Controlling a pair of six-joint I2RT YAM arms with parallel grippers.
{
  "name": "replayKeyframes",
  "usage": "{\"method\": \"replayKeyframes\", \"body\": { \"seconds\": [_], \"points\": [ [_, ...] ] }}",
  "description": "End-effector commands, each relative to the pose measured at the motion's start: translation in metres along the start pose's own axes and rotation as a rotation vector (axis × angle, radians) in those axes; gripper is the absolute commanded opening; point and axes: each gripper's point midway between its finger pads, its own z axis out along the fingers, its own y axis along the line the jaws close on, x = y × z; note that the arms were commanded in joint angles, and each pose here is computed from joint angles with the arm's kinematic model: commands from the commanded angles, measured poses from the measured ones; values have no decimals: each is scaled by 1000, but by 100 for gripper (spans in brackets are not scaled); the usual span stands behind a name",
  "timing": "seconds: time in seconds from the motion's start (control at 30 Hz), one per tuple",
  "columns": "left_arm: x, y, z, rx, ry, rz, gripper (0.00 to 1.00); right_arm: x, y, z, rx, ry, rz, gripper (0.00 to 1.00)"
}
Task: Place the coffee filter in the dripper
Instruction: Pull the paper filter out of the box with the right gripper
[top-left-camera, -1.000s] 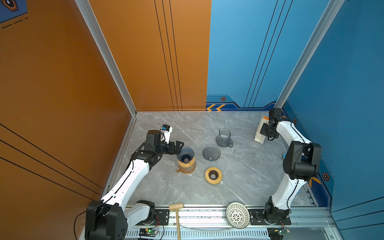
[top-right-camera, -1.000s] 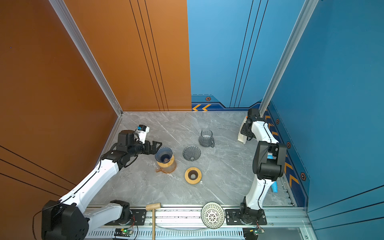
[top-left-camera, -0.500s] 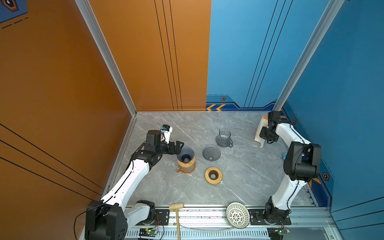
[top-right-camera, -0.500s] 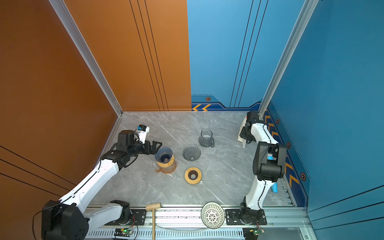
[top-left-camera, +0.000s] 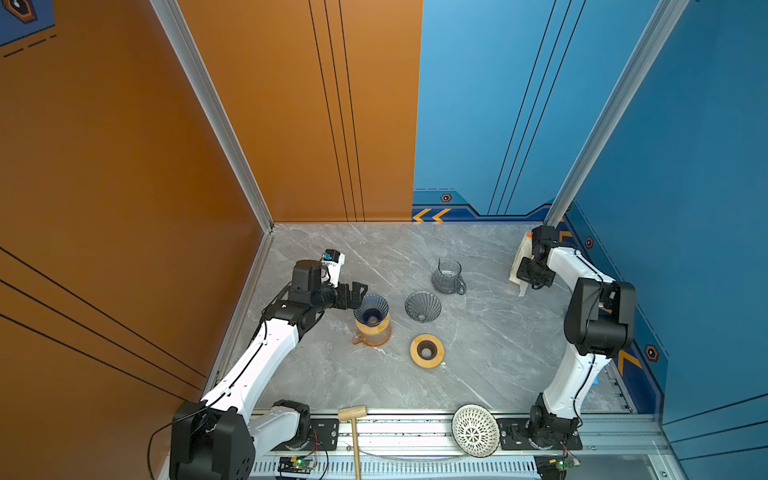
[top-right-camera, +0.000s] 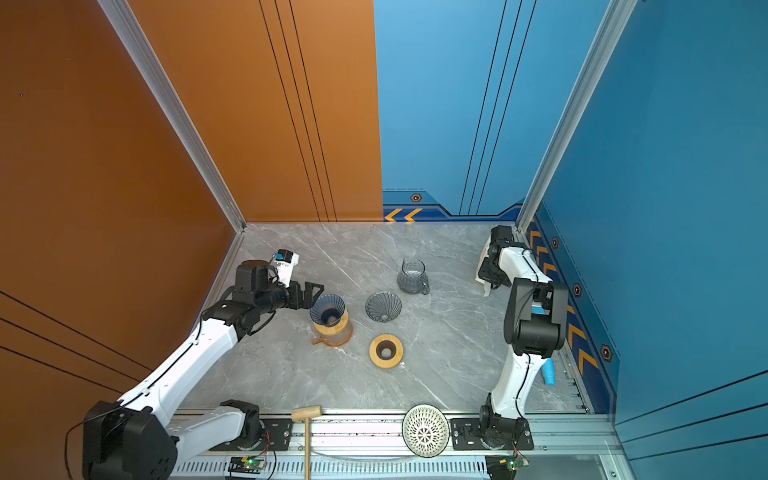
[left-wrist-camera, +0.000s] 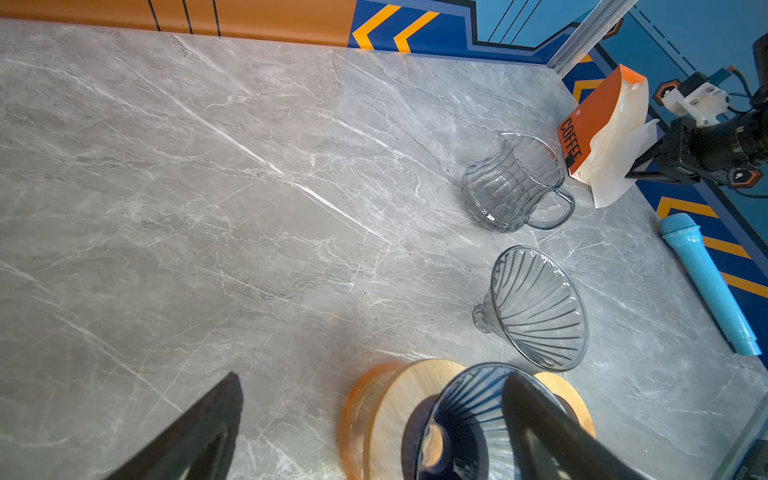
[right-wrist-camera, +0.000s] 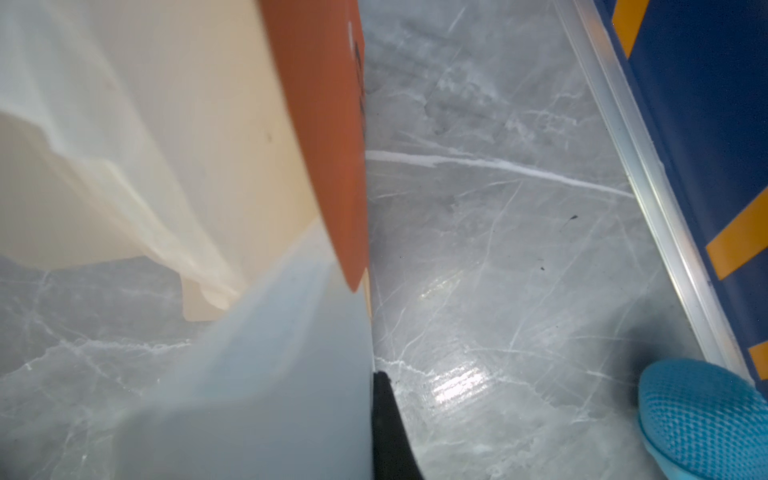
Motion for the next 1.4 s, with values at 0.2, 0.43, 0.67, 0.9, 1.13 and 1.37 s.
{"method": "replayKeyframes", "body": {
  "seconds": [0.2, 0.43, 0.67, 0.9, 1.13, 1.37],
  "points": [
    [-3, -11, -2, 35, 0, 23, 98, -7, 4, -26, -19, -59, -9, 0],
    [-8, -17, -1, 53, -7, 34, 98, 1, 0, -44, -24, -52, -21, 0],
    [-15, -23, -5, 69, -24, 54, 98, 13, -3, -64, -54, -60, -17, 0],
    [-17, -27, -13, 75, -46, 64, 98, 27, 3, -90, -98, -56, -66, 0],
    [-16, -31, -26, 74, -68, 74, 98, 37, 13, -124, -158, -74, -131, 0],
    [-22, -33, -40, 61, -101, 88, 98, 54, 48, -169, -276, -77, -295, 0]
  ]
}}
